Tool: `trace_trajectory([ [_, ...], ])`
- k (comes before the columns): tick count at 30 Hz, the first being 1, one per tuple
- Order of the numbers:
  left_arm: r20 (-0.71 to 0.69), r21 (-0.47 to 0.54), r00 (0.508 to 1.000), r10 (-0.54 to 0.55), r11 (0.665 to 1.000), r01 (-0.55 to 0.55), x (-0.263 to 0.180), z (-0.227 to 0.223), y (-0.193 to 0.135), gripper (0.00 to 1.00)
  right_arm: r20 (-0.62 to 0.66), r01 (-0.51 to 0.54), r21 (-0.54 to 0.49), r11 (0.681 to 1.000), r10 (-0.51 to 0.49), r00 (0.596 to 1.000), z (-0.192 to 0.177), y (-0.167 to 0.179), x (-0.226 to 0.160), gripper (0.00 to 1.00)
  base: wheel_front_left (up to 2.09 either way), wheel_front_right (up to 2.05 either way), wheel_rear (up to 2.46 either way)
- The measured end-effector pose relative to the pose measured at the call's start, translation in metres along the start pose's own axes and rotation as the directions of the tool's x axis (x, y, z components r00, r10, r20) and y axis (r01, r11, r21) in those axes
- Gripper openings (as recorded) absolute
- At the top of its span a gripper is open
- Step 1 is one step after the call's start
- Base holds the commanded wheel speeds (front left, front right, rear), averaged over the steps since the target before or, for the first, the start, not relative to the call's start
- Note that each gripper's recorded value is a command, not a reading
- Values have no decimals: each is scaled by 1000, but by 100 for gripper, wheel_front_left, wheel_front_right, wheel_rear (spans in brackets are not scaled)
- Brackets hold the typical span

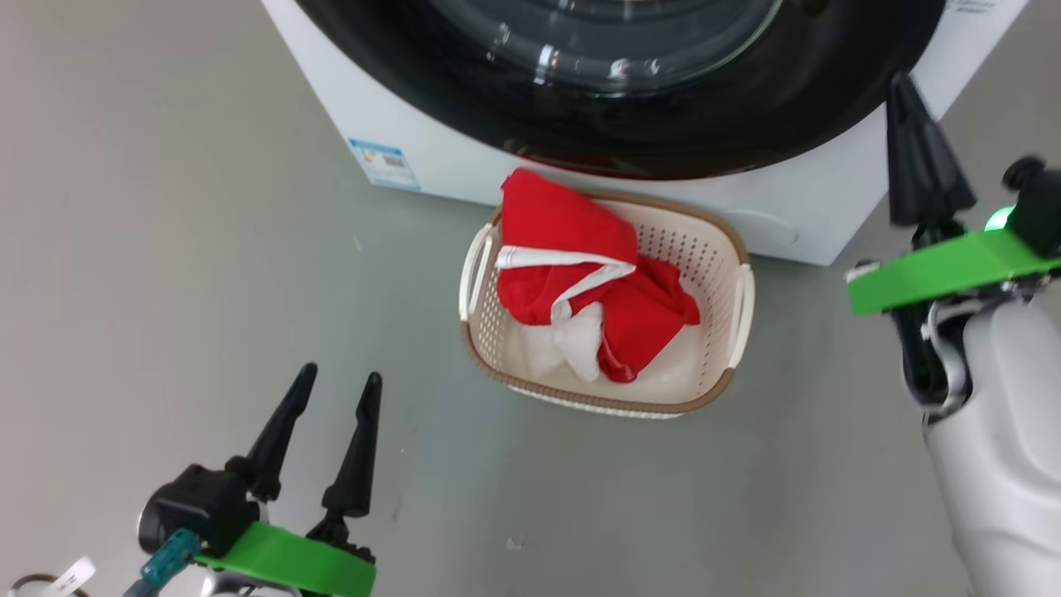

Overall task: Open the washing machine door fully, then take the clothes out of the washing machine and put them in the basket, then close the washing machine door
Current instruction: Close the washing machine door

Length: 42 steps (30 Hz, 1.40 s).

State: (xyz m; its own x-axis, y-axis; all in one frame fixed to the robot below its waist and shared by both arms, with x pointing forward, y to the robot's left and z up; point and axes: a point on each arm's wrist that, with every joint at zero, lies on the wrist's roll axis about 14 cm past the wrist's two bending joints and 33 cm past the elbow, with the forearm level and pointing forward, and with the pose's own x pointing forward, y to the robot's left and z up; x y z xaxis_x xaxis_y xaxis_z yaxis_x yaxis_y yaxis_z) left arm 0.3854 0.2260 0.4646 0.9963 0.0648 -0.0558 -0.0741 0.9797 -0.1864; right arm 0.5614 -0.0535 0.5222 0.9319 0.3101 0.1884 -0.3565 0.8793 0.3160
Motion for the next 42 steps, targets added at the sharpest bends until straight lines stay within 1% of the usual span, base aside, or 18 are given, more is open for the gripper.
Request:
trace_trajectory([
  [1,1,3,1000,-2,1000,2,-2,1,0,100,-6,3,0,1000,-3,1000,0,-1,-5,43,0,0,0],
  [2,3,5,1000,-4,1000,4,-3,2,1,100,-12,6,-3,1000,-6,1000,0,-1,-11,49,0,0,0],
  [4,5,6,1000,-6,1000,5,-7,3,1,100,-28,10,-13,1000,-11,1000,-2,-2,-23,89,0,0,0],
  [5,3,6,1000,-6,1000,6,-10,2,2,100,-37,15,-17,1000,-16,999,-2,-3,-30,100,0,0,0],
  [11,-7,13,1000,-16,1000,16,-22,0,3,100,-84,64,-45,997,-67,994,-7,-16,-72,100,0,0,0],
  [22,4,20,998,-58,998,58,-30,4,-5,100,-149,142,-81,986,-153,977,-11,-35,-144,100,0,0,0],
  [36,18,16,996,-88,996,88,-34,8,-12,100,-154,221,-102,970,-235,960,-2,-51,-202,100,0,0,0],
  [42,18,13,997,-81,997,81,-40,7,-9,100,-163,270,-105,957,-284,945,-2,-59,-231,100,0,0,0],
])
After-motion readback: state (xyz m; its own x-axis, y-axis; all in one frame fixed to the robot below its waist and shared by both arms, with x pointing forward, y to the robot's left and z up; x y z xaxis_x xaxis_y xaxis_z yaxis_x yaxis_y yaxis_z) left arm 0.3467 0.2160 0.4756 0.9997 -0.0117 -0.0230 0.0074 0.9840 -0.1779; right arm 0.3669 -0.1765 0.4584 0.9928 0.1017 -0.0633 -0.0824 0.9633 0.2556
